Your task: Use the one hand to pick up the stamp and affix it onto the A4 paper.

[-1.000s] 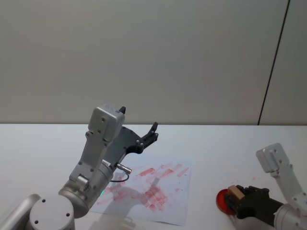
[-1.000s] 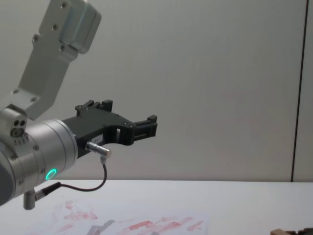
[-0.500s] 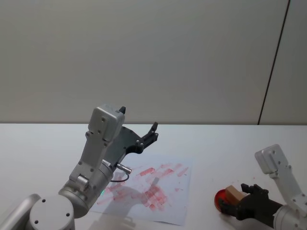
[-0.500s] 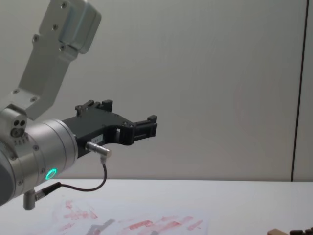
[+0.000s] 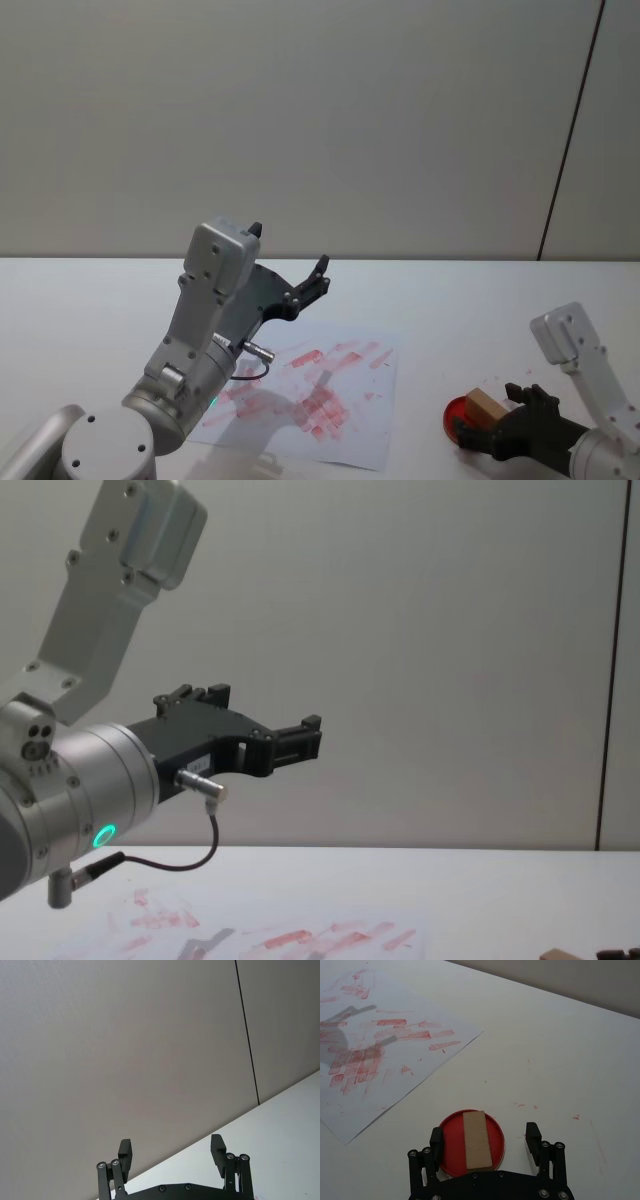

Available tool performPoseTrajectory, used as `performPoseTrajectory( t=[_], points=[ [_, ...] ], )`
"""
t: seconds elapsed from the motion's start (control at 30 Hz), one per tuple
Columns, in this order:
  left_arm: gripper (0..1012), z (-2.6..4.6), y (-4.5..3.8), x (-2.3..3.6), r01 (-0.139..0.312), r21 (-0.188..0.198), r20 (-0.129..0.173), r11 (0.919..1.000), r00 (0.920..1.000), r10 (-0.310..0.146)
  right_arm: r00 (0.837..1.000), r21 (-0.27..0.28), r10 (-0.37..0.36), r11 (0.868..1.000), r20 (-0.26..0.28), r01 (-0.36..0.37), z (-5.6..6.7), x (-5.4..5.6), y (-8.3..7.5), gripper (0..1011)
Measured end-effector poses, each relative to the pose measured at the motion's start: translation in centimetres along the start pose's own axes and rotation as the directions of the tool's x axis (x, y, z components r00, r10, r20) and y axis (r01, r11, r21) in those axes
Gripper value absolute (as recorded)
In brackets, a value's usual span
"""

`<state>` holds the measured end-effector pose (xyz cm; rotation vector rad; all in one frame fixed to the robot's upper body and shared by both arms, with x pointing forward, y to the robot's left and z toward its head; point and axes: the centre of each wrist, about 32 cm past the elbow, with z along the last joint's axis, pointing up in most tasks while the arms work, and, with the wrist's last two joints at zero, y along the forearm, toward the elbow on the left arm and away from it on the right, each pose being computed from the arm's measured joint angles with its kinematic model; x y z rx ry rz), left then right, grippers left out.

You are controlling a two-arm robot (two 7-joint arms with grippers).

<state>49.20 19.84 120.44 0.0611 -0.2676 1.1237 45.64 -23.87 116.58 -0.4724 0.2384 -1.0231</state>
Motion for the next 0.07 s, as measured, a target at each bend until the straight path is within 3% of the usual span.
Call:
performPoseTrajectory(
  t=[0.07],
  points=[
    [1003, 0.00, 0.00, 0.00, 0.000, 0.000, 0.000, 1.0000, 1.0000, 0.000, 1.000, 0.000, 0.000, 1.000, 0.000, 0.000, -0.01, 0.00, 0.00, 1001]
  ],
)
